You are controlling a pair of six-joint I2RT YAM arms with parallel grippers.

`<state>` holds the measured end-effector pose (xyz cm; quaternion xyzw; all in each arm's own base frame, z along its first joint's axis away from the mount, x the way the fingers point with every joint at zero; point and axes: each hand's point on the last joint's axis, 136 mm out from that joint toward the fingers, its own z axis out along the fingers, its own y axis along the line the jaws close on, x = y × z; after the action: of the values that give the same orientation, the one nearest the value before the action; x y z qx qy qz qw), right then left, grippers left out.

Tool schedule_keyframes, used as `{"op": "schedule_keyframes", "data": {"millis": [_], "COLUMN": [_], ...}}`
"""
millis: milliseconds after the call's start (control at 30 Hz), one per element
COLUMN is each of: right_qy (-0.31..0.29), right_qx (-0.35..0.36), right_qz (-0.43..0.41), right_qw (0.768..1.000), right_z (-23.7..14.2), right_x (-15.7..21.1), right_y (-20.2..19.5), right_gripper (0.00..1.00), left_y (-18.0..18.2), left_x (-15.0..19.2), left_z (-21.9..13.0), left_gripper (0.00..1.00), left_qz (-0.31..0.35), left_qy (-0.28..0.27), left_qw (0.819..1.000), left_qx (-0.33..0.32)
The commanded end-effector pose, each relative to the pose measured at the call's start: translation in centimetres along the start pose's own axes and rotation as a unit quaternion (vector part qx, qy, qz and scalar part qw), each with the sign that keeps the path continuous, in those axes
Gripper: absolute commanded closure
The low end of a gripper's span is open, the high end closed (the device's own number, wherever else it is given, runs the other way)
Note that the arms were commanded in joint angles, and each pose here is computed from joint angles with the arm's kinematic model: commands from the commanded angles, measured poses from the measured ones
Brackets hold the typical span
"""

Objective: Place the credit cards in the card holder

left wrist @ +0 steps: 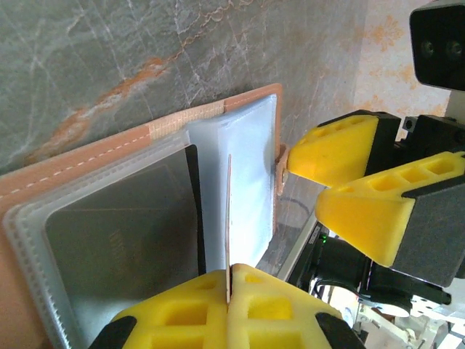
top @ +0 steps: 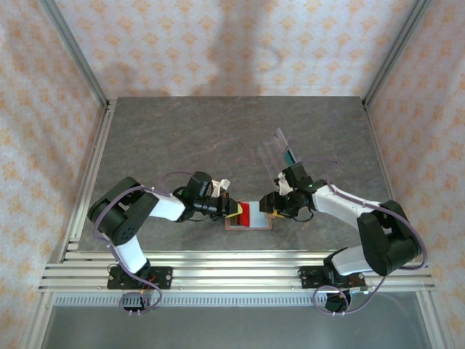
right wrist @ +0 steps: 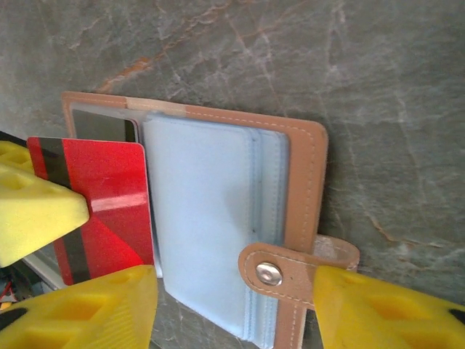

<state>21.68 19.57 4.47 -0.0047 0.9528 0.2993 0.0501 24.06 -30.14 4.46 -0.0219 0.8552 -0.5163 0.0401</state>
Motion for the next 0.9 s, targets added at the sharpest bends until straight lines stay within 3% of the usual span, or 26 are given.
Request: {"op": "schedule_keyframes", "data": {"millis": [0,167,867], "right_qy": [-0.013,-0.009,0.011], "right_qx": [0.054,0.044,-0.007], "right_qz": [-0.003,-0.005,-0.003], "right_qw": [0.998,0.999,1.000], "right_z": [-0.7,-0.4,1.2], "right_x": [-0.1,0.1,0.9], "right_y": [-1.8,-1.7,-1.0], "right_gripper": [0.38,0.38,0.47], "left_y": [0.1,0.5,-1.0], "left_x": [0.1,0.2,-0.9], "left_z": [0.4,0.4,1.0], "left_gripper": [1.00,1.00,1.00], "left_qz": [0.001,0.006,0.007], "left_qy": [0.000,0.001,-0.017], "left_qw": [1.000,1.000,0.999], "left_qx": [0.005,-0.011,0.026]}}
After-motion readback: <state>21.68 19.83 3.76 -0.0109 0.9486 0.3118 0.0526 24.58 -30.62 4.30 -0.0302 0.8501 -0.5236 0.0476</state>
